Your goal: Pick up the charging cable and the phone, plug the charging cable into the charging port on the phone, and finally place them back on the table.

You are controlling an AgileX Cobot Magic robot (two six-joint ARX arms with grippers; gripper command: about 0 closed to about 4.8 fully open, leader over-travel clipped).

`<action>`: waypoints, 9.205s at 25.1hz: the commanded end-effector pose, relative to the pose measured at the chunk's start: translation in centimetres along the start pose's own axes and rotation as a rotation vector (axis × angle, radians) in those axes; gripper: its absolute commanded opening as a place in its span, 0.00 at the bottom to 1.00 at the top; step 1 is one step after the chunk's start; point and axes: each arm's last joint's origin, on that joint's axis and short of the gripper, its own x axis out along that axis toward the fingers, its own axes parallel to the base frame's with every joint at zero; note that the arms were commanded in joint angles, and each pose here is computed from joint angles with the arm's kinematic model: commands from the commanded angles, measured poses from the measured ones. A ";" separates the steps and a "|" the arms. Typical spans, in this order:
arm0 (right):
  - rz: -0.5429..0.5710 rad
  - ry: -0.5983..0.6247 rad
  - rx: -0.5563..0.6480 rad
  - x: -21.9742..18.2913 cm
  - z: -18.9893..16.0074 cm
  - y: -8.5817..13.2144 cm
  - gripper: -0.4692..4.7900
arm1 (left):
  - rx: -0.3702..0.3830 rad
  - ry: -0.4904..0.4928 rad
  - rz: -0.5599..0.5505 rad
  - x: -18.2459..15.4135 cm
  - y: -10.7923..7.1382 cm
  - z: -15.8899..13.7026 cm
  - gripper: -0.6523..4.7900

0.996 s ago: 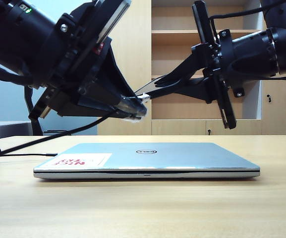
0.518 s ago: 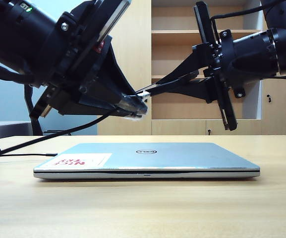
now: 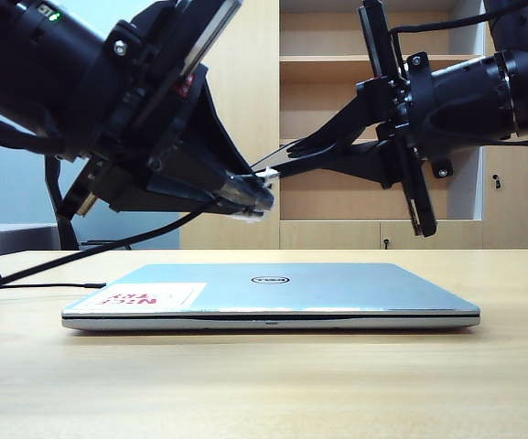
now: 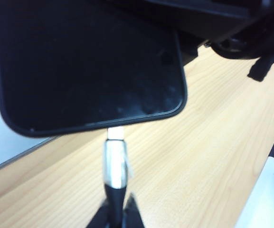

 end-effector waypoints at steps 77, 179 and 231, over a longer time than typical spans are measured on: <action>0.071 -0.065 0.086 -0.5 1.0 0.7 0.08 | -0.035 -0.072 -0.026 -0.1 -0.4 0.9 0.11; -0.602 -0.013 -0.155 -10.4 10.3 -1.8 0.08 | 0.117 -0.291 0.217 -4.8 2.5 11.2 0.11; -0.914 0.428 -0.140 -7.3 19.1 0.9 0.07 | 0.127 -0.277 0.247 -5.8 2.7 11.1 0.11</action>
